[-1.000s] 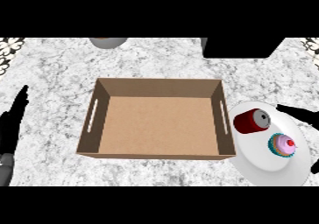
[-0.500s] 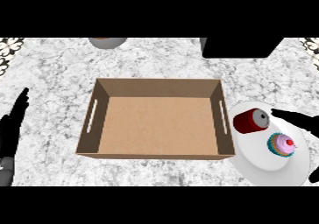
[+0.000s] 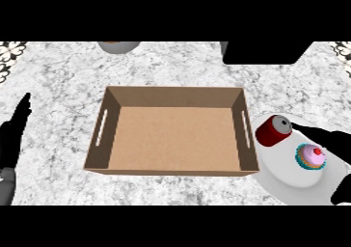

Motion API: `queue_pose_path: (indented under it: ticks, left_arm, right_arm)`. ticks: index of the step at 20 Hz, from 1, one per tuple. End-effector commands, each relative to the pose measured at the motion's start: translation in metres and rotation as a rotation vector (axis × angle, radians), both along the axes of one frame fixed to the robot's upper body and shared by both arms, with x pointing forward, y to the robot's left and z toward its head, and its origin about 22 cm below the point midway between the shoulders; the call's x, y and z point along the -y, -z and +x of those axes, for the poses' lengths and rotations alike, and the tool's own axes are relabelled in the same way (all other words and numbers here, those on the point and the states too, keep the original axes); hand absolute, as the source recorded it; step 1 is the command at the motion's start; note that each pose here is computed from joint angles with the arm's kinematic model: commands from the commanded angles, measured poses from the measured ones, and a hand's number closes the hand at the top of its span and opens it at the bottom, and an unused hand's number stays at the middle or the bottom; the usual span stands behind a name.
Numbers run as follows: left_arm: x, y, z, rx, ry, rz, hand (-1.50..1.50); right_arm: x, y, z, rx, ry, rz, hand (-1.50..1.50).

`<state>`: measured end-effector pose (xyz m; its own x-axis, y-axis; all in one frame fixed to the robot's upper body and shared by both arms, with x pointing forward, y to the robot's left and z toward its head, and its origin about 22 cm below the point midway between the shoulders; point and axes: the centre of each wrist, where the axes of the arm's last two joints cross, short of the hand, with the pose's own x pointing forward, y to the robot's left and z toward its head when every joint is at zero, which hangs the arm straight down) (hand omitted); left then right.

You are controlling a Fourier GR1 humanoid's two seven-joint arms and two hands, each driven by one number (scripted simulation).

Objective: Pick the cupcake from the plate and place it in the cardboard box

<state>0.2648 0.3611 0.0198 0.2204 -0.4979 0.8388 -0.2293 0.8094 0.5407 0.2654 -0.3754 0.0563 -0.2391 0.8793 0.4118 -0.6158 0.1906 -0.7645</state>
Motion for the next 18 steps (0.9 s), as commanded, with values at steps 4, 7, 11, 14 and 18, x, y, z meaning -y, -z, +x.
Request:
queue_pose_path:
  ticks: [4, 7, 11, 14, 18]
  left_arm:
    - [-0.001, 0.010, -0.008, 0.003, 0.009, 0.010, 0.00]
    - [-0.019, 0.006, 0.006, -0.006, 0.011, -0.008, 0.00]
    - [0.011, 0.010, -0.008, -0.001, 0.012, -0.014, 0.00]
    - [0.002, 0.017, -0.020, 0.000, -0.006, 0.005, 0.00]
    - [-0.016, 0.008, -0.018, -0.018, -0.078, 0.018, 0.00]
  right_arm:
    - [0.008, 0.044, 0.002, -0.010, 0.053, -0.046, 1.50]
    - [-0.015, 0.039, -0.001, 0.185, 0.050, -0.016, 1.50]
    - [-0.014, 0.048, 0.019, 0.260, 0.064, -0.039, 1.50]
    - [-0.001, 0.031, 0.025, 0.346, 0.081, -0.050, 1.50]
    - [-0.038, 0.083, -0.043, 0.255, 0.539, -0.123, 1.50]
